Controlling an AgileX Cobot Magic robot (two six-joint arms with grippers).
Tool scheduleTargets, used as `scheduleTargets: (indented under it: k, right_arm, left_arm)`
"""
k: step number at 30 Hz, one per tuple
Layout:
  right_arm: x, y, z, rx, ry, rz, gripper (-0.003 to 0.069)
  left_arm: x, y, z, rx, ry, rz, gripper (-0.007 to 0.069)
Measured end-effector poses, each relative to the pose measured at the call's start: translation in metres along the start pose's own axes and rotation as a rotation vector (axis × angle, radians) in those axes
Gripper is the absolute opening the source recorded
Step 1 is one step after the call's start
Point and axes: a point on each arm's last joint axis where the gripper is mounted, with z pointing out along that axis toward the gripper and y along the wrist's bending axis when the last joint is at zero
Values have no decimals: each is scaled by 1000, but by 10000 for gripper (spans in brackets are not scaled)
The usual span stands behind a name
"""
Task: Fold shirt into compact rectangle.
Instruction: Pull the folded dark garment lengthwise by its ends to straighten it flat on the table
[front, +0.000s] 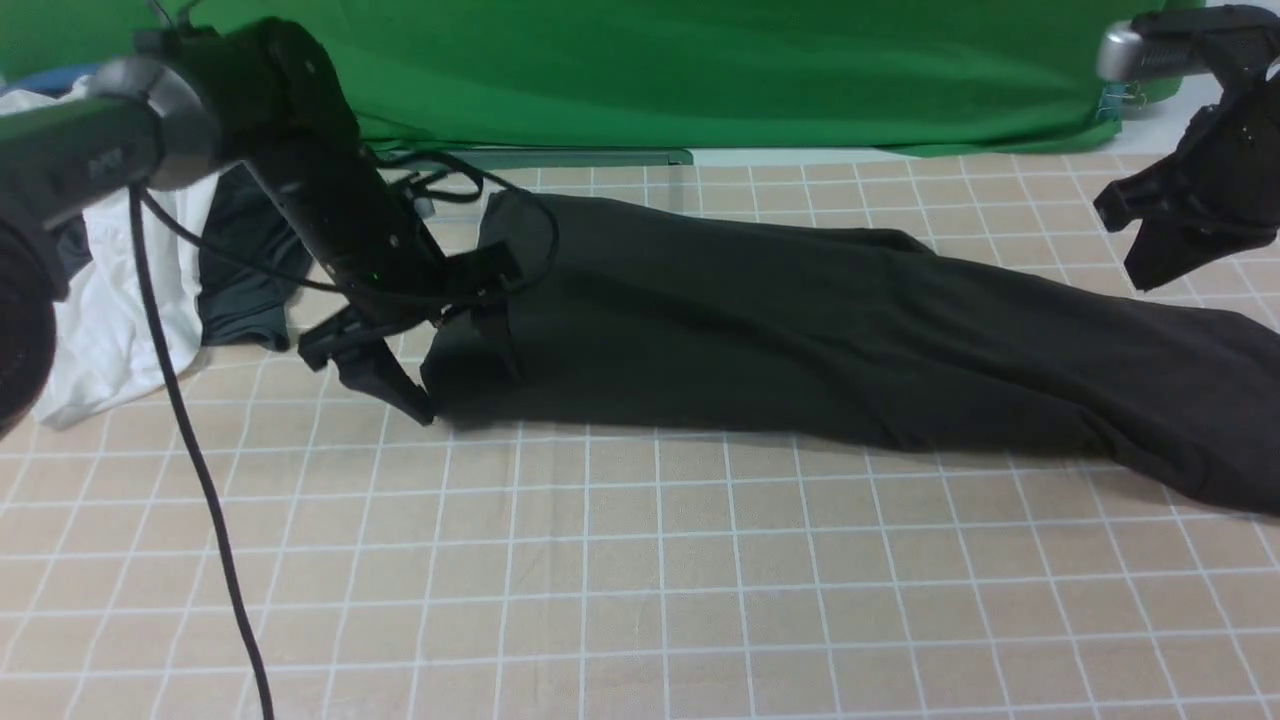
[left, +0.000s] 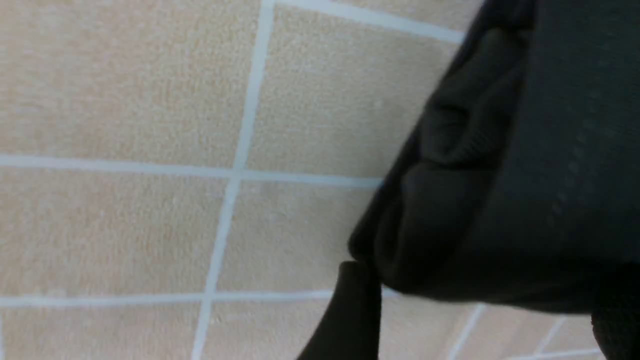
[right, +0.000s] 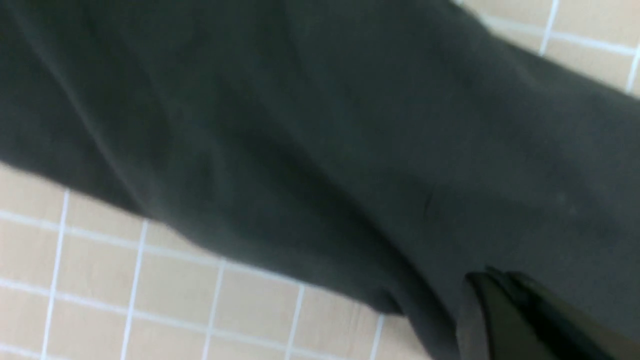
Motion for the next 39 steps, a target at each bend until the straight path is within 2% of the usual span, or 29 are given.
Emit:
scheduleTargets:
  k: [4, 8, 9, 10, 12, 13, 15, 17, 22, 30, 32, 34, 36, 37, 39]
  right_arm:
    - [1, 0, 0, -1, 6, 5, 25]
    - [5, 1, 0, -6, 51, 5, 25]
    - [7, 1, -1, -9, 76, 5, 25]
    - [7, 1, -1, -9, 79, 5, 25]
    - [10, 1, -7, -3, 86, 0, 25]
    - [11, 1, -9, -3, 82, -1, 25]
    - [17, 3, -19, 1, 71, 5, 25]
    - [27, 3, -24, 9, 58, 13, 25]
    - [55, -11, -15, 53, 75, 63, 25]
    - [96, -93, 6, 142, 78, 352, 35]
    - [102, -114, 5, 173, 26, 413, 85]
    - [102, -120, 5, 185, 1, 430, 121]
    - [101, -132, 7, 207, -47, 451, 265]
    - [100, -133, 9, 209, -52, 451, 288]
    - [97, -139, 20, 217, -73, 454, 402]
  left_arm:
    - [-3, 2, 8, 5, 5, -12, 569]
    - [-5, 2, 9, 9, -9, -13, 514]
    - [-6, 2, 10, 13, -15, -15, 459]
    - [-6, 2, 10, 14, -18, -15, 451]
    - [-7, 1, 11, 24, -24, -7, 326]
    - [-7, 1, 11, 25, -25, 2, 290]
    - [-5, -3, 10, 21, -24, 48, 132]
    - [-3, -5, 5, 1, -39, 77, 72]
    - [6, -5, -2, -31, -36, 99, 64]
    - [33, 7, -4, -68, -17, 95, 64]
    - [35, 10, -1, -78, -22, 100, 64]
    - [35, 11, -1, -82, -25, 107, 64]
    - [34, 12, -1, -88, -34, 117, 64]
    - [33, 12, -1, -88, -35, 118, 64]
    - [33, 12, -1, -91, -37, 123, 64]
